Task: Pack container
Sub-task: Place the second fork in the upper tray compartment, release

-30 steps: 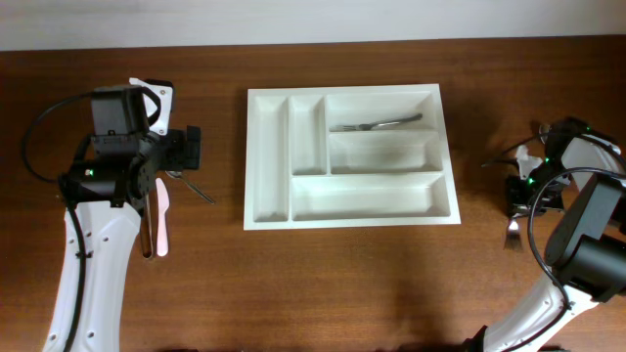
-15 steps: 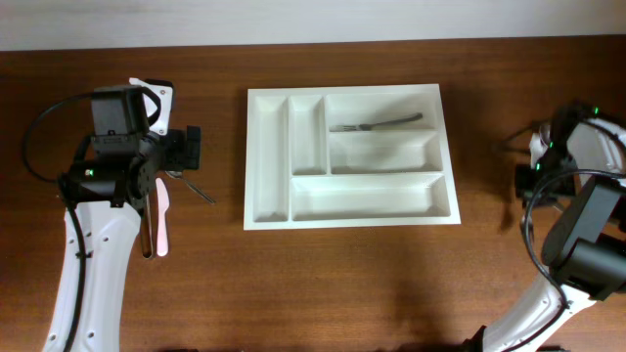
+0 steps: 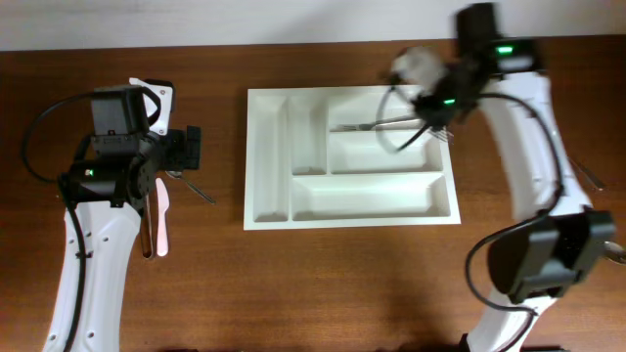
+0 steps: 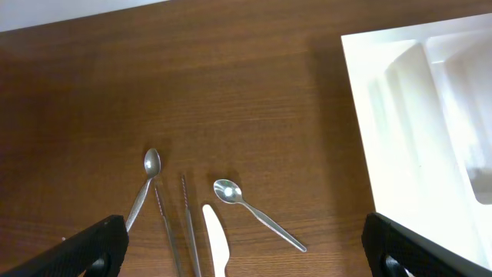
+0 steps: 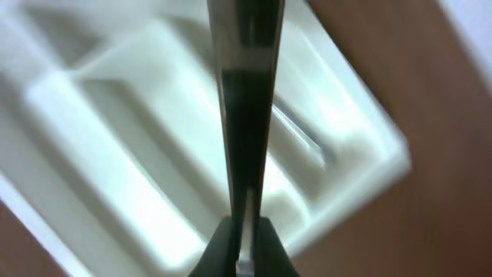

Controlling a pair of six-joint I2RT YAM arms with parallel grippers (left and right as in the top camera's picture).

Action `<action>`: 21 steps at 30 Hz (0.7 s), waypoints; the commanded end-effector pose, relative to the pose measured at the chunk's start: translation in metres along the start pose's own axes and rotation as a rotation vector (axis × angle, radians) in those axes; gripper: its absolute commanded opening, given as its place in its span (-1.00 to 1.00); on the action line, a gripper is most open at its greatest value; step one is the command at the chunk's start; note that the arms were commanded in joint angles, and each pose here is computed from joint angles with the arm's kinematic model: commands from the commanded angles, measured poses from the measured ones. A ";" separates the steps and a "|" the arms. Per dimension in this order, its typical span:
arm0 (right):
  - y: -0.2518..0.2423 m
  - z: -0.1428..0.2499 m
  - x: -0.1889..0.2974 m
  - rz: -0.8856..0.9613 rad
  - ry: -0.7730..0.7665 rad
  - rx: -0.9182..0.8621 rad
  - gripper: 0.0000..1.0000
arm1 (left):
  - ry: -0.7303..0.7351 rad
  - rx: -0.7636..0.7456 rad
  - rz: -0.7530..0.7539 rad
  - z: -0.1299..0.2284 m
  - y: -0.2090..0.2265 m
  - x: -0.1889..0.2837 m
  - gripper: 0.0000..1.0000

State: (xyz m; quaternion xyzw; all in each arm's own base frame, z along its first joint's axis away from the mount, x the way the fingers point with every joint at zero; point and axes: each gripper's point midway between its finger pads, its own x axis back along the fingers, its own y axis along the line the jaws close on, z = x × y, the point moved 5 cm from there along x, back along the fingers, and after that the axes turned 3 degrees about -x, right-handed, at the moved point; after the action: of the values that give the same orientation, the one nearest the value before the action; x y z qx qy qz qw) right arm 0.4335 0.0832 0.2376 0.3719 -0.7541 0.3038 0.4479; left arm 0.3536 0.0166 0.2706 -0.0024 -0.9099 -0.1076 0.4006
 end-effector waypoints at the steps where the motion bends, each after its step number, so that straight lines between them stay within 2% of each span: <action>1: 0.017 -0.025 -0.031 -0.060 -0.050 0.398 -0.92 | -0.016 -0.016 -0.013 -0.007 0.002 0.002 0.99; 4: 0.016 -0.034 -0.062 -0.058 -0.054 0.469 -0.93 | -0.016 -0.016 -0.013 -0.007 0.002 0.002 0.98; 9: -0.007 -0.026 -0.109 -0.026 -0.034 0.458 -0.92 | -0.016 -0.016 -0.013 -0.007 0.002 0.002 0.99; 12: -0.020 -0.007 -0.138 -0.027 0.022 0.405 -0.92 | -0.016 -0.016 -0.013 -0.007 0.002 0.002 0.99; 15: -0.036 0.009 -0.145 0.034 0.104 0.309 -0.92 | -0.016 -0.016 -0.013 -0.007 0.002 0.002 0.98; 16: -0.042 0.011 -0.144 0.069 0.123 0.255 -0.71 | -0.016 -0.016 -0.013 -0.007 0.002 0.002 0.99; 17: -0.047 0.011 -0.139 0.099 0.128 0.204 -0.29 | -0.016 -0.016 -0.013 -0.007 0.002 0.002 0.99; 18: -0.052 0.010 -0.133 0.135 0.135 0.149 -0.16 | -0.016 -0.017 -0.013 -0.007 0.002 0.002 0.99; 21: -0.063 0.003 -0.103 0.235 0.146 -0.014 0.03 | -0.016 -0.016 -0.013 -0.007 0.002 0.002 0.99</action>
State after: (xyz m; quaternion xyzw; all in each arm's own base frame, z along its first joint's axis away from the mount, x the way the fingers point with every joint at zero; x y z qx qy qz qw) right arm 0.5093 0.0926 0.1047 0.3685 -0.7009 0.4168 0.4464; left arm 0.3536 0.0166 0.2706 -0.0024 -0.9099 -0.1076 0.4006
